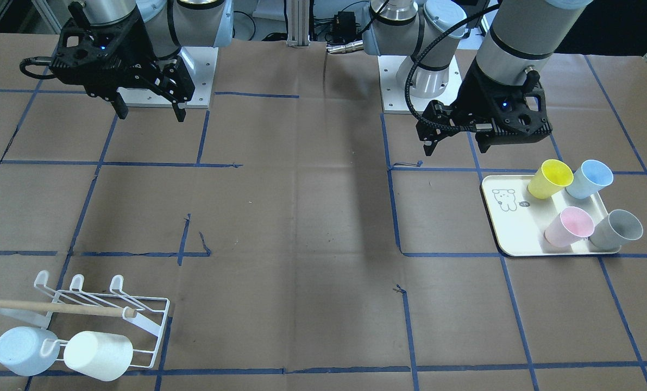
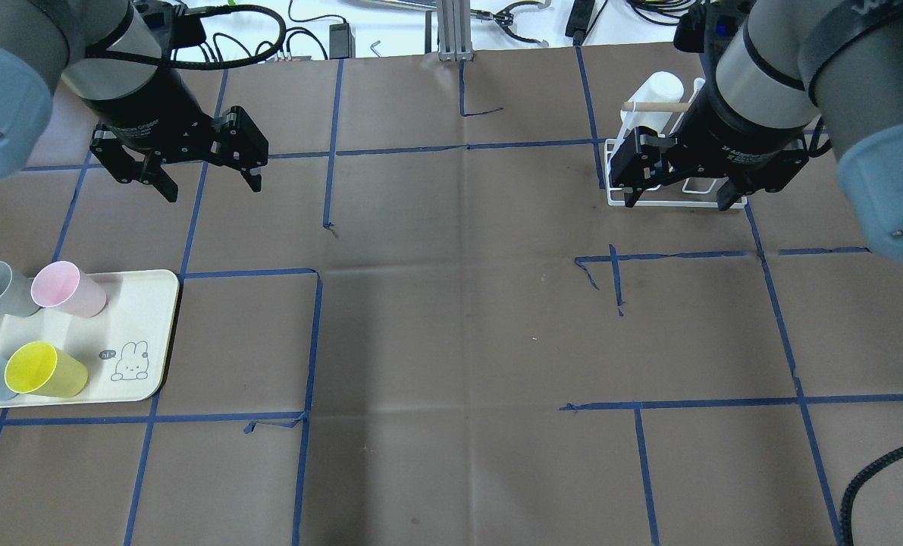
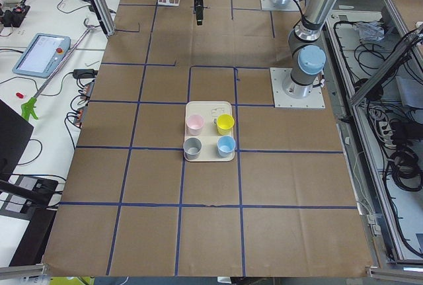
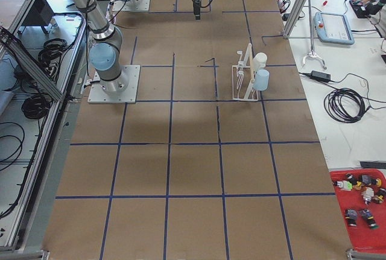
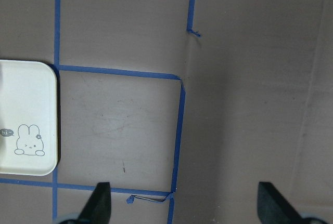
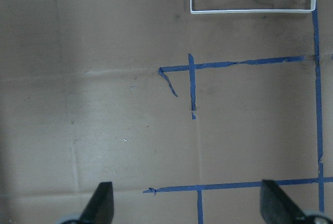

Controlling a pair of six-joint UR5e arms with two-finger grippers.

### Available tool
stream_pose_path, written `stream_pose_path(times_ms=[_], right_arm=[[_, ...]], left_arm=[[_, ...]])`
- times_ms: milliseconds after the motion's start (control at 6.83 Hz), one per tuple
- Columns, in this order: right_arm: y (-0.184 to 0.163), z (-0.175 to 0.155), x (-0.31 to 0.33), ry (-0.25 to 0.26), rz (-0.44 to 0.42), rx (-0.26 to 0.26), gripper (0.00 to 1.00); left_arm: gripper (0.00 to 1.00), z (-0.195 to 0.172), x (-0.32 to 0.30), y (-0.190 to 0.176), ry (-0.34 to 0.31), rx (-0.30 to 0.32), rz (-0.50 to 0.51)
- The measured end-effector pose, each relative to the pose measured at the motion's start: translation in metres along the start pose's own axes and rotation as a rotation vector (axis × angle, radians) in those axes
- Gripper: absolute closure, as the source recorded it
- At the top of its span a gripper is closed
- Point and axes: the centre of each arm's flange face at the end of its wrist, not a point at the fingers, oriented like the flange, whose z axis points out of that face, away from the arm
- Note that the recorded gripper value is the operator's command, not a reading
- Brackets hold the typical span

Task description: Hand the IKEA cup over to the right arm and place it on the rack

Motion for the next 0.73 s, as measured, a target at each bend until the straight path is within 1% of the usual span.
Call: stream_pose_path(times_ms=[732], right_arm=[[-0.0006,0.0033,0.0,0.0,-0.007,-0.01,0.0]], left_arm=[[0.01,0.0003,0.0,0.0,0.0,-0.001,0.0]])
